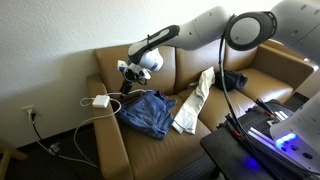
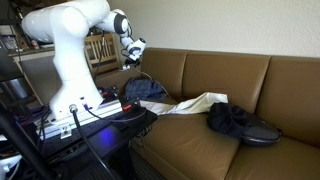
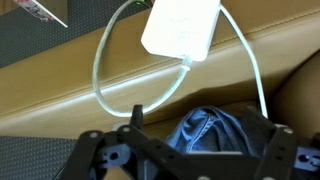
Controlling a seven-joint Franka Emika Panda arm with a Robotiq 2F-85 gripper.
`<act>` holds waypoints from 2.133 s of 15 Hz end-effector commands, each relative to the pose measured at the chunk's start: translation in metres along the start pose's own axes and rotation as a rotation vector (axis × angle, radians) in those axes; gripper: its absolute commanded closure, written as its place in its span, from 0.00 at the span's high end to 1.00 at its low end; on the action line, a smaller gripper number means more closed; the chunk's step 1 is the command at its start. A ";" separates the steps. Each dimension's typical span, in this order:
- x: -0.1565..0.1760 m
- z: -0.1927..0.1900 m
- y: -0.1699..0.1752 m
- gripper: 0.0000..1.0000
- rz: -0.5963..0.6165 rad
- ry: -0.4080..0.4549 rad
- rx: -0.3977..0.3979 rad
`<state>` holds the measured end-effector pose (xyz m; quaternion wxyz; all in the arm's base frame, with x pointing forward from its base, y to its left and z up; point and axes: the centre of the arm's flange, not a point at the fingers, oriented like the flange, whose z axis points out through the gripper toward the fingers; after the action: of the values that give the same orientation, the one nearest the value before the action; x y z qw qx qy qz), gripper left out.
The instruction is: Put the power pack on the couch seat
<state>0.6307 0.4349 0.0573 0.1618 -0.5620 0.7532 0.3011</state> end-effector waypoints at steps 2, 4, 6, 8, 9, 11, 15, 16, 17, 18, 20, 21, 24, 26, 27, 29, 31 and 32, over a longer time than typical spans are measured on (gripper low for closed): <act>0.006 -0.012 0.006 1.00 0.068 -0.097 -0.067; 0.002 -0.002 0.010 1.00 0.107 -0.119 -0.081; -0.003 0.011 0.019 1.00 0.125 -0.126 -0.105; -0.006 0.010 0.014 1.00 0.103 -0.104 -0.088; -0.006 0.014 0.018 1.00 0.102 -0.101 -0.093; -0.006 0.015 0.019 1.00 0.101 -0.100 -0.094; 0.016 0.039 0.011 1.00 0.136 -0.046 -0.097; 0.022 0.048 0.012 1.00 0.155 -0.047 -0.116; 0.026 0.053 0.013 1.00 0.169 -0.061 -0.127; 0.030 0.056 0.013 1.00 0.182 -0.076 -0.132; 0.032 0.055 0.010 1.00 0.198 -0.108 -0.134; 0.032 0.054 0.008 1.00 0.205 -0.120 -0.134; 0.030 0.045 0.000 1.00 0.245 -0.194 -0.142; 0.022 0.048 -0.015 1.00 0.286 -0.241 -0.157; 0.023 0.050 -0.017 1.00 0.298 -0.249 -0.165; 0.023 0.055 -0.017 1.00 0.319 -0.267 -0.191; 0.023 0.064 -0.013 1.00 0.333 -0.282 -0.225; 0.021 0.067 -0.010 1.00 0.340 -0.287 -0.239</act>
<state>0.6188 0.4435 0.0041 0.1486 -0.4045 0.7770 0.4589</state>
